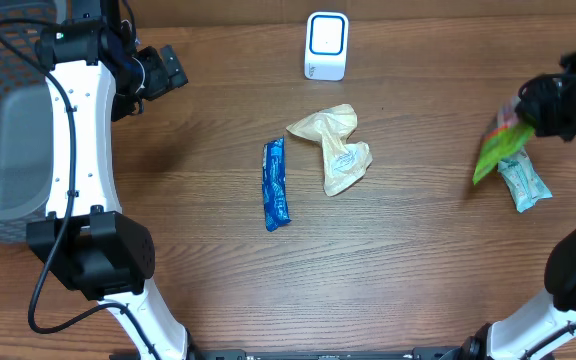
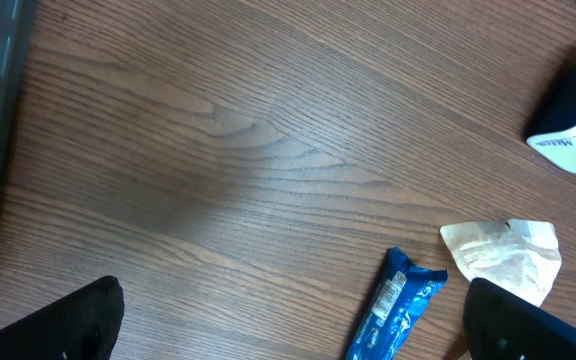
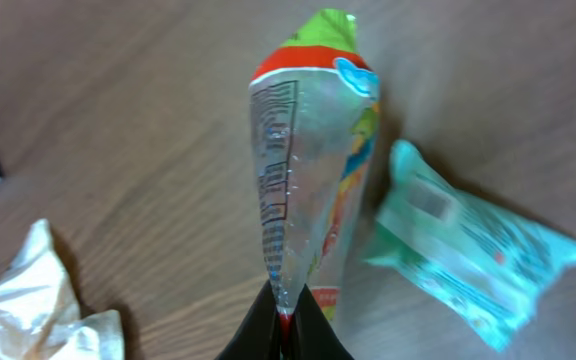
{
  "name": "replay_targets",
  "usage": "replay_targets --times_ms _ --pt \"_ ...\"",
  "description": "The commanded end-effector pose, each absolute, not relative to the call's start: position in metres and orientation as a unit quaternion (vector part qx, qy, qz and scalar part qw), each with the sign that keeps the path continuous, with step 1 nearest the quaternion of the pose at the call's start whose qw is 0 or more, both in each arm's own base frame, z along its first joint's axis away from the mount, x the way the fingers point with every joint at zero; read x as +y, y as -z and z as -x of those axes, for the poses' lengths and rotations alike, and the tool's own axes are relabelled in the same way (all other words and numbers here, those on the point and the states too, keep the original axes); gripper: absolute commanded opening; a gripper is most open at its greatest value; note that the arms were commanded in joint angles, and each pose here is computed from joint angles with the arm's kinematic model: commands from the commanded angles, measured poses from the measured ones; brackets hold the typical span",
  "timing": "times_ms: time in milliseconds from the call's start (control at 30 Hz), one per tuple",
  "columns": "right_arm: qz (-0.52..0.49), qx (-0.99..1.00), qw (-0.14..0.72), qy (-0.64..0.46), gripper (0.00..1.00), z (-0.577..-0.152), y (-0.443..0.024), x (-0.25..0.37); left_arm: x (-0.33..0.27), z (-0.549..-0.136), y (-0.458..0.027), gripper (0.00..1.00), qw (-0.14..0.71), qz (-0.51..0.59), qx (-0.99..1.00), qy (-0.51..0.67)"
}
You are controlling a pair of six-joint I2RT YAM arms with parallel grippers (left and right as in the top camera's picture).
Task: Scan the item barcode
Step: 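Carry the candy bag to the right side and release it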
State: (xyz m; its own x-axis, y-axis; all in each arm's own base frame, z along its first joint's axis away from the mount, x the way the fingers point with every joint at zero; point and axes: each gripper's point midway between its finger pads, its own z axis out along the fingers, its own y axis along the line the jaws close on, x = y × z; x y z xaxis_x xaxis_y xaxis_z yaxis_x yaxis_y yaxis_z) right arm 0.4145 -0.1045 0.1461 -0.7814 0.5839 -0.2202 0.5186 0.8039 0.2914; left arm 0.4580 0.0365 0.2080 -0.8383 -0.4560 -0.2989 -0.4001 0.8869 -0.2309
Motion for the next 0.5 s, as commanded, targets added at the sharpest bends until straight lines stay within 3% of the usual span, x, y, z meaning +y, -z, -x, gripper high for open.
replay_targets --times_ms 0,33,167,200,467 --pt "-0.331 0.923 0.162 -0.110 0.06 -0.407 -0.157 -0.125 0.035 -0.459 -0.206 1.00 0.174 0.212 0.958 0.080" --pt "-0.338 0.922 0.156 -0.109 0.11 -0.403 -0.156 -0.129 0.035 -0.459 -0.206 1.00 0.174 0.212 0.958 0.080" --pt "-0.354 0.920 0.131 -0.109 0.71 -0.388 -0.152 -0.134 0.035 -0.459 -0.206 1.00 0.174 0.212 0.958 0.080" --pt "-0.352 0.921 0.125 -0.113 0.78 -0.386 -0.152 -0.131 0.035 -0.459 -0.206 1.00 0.174 0.212 0.958 0.080" --pt "-0.190 0.958 0.143 -0.158 0.81 -0.405 -0.177 -0.067 0.035 -0.459 -0.206 1.00 0.174 0.212 0.958 0.080"
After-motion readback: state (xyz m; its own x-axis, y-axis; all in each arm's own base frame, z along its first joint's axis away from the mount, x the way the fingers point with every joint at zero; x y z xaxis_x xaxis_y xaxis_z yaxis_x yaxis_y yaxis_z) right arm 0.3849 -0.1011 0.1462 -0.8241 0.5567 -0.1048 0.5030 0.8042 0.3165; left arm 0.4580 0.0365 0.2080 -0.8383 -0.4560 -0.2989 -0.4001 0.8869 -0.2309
